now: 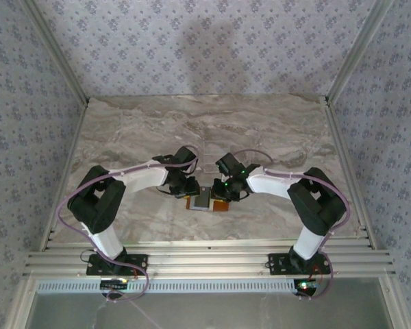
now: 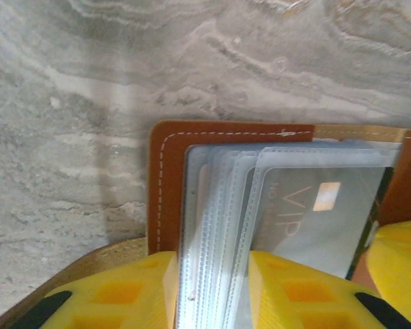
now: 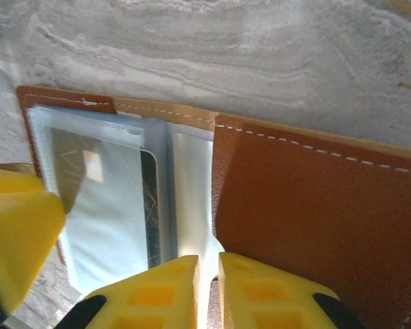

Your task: Take the credit cards out of the card holder

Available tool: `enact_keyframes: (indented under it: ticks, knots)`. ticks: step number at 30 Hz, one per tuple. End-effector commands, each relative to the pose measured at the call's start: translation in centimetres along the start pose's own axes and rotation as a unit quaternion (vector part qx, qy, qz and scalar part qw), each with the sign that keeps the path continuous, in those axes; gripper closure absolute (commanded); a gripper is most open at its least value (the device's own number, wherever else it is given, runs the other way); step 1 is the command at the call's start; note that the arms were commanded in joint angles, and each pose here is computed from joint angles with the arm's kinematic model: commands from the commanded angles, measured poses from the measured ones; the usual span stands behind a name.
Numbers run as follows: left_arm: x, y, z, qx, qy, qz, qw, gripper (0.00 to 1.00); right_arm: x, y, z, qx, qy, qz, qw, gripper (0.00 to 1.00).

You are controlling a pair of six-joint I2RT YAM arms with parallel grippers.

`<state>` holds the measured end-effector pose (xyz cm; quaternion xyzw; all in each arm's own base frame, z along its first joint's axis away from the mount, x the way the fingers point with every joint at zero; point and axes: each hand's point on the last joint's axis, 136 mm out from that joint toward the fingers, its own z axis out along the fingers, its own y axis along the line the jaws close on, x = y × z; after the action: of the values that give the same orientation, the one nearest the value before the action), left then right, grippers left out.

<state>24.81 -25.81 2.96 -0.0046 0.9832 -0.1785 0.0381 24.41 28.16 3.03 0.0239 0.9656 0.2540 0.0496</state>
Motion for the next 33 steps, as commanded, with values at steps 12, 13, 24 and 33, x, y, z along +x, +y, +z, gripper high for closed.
enact_keyframes:
  ticks: [12, 13, 24, 33]
  knots:
    - [1.1, 1.0, 0.3, -0.002, 0.008, -0.006, 1.0, 0.73, -0.3, 2.3, -0.3, -0.094, -0.003, 0.009, 0.996, 0.75]
    - [1.1, 1.0, 0.4, -0.002, 0.009, -0.007, 1.0, 0.73, -0.3, 2.2, -0.1, -0.094, -0.004, 0.01, 0.996, 0.75]
    - [1.2, 1.2, 0.5, -0.005, 0.011, -0.008, 1.0, 0.74, -0.5, 1.5, 0.7, -0.09, -0.004, 0.018, 0.996, 0.78]
    - [1.3, 1.3, 0.6, -0.007, 0.011, -0.008, 1.0, 0.74, -0.4, 1.7, 1.1, -0.103, -0.002, 0.016, 0.995, 0.81]
